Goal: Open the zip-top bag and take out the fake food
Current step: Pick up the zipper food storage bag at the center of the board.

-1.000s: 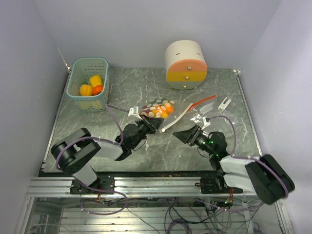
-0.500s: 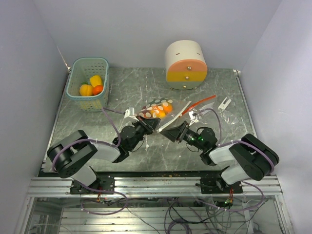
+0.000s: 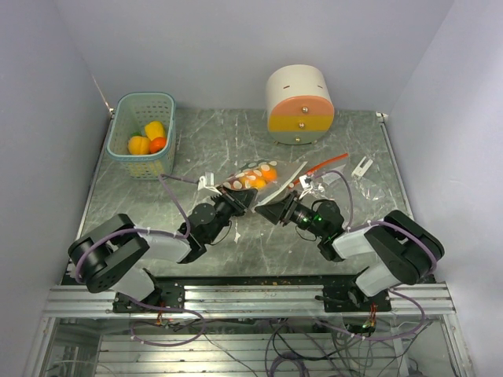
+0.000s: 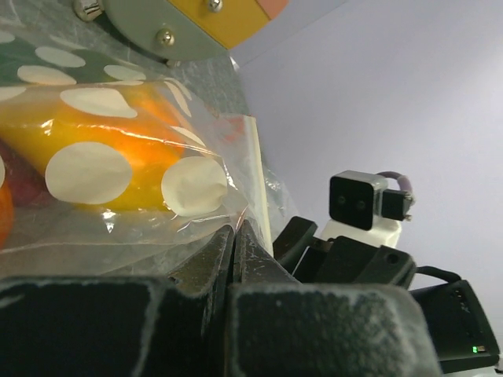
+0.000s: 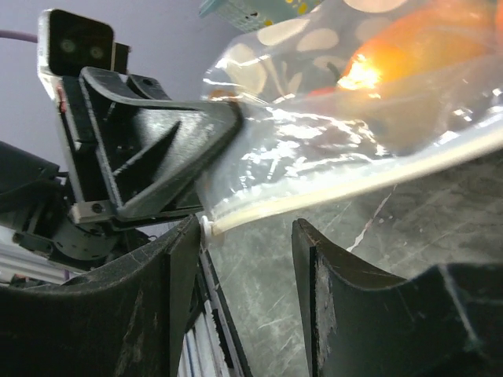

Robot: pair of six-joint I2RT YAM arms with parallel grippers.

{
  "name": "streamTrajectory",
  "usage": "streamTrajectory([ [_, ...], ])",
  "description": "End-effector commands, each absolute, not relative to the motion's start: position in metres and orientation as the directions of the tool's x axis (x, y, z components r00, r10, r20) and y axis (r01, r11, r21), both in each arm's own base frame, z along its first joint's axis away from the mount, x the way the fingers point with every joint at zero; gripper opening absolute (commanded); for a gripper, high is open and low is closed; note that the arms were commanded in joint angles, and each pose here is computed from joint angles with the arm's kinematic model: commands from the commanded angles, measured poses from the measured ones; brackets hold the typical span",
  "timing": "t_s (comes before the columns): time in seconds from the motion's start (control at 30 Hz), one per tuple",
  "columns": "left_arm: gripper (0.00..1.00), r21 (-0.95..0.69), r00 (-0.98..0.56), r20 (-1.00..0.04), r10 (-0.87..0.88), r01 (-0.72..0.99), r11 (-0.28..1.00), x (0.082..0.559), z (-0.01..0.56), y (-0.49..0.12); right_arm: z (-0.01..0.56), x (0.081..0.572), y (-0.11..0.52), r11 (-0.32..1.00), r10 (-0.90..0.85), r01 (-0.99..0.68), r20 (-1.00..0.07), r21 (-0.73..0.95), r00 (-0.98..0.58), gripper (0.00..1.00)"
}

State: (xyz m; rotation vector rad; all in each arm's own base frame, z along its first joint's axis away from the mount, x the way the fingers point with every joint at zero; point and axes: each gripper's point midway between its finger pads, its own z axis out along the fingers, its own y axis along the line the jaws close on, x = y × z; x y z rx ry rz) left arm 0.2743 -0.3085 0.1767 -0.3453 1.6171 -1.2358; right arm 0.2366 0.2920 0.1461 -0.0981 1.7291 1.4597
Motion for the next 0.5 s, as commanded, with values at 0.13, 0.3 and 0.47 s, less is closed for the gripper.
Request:
streamTrajectory([
  [0.13, 0.07, -0.832, -0.400, -0.546, -0.736, 0.358, 0.423, 0.2748, 0.1916, -0.3064, 0.1507, 0.2386, 0.2999, 0.294, 0.431, -0.588, -0.654, 0.753, -0.622, 0.47],
  [0.3, 0.07, -0.836, -0.416, -0.543, -0.729, 0.352, 0.421, 0.2742, 0.1872, -0.3091, 0.1535, 0.2371, 0.2990, 0.296, 0.426, -0.608, -0.671, 0.737, -0.607, 0.40],
  [0.47, 0.07, -0.842, -0.424, -0.531, -0.734, 0.359, 0.402, 0.2744, 0.1864, -0.3130, 0.1595, 0.2359, 0.3009, 0.292, 0.409, -0.641, -0.698, 0.710, -0.588, 0.34],
])
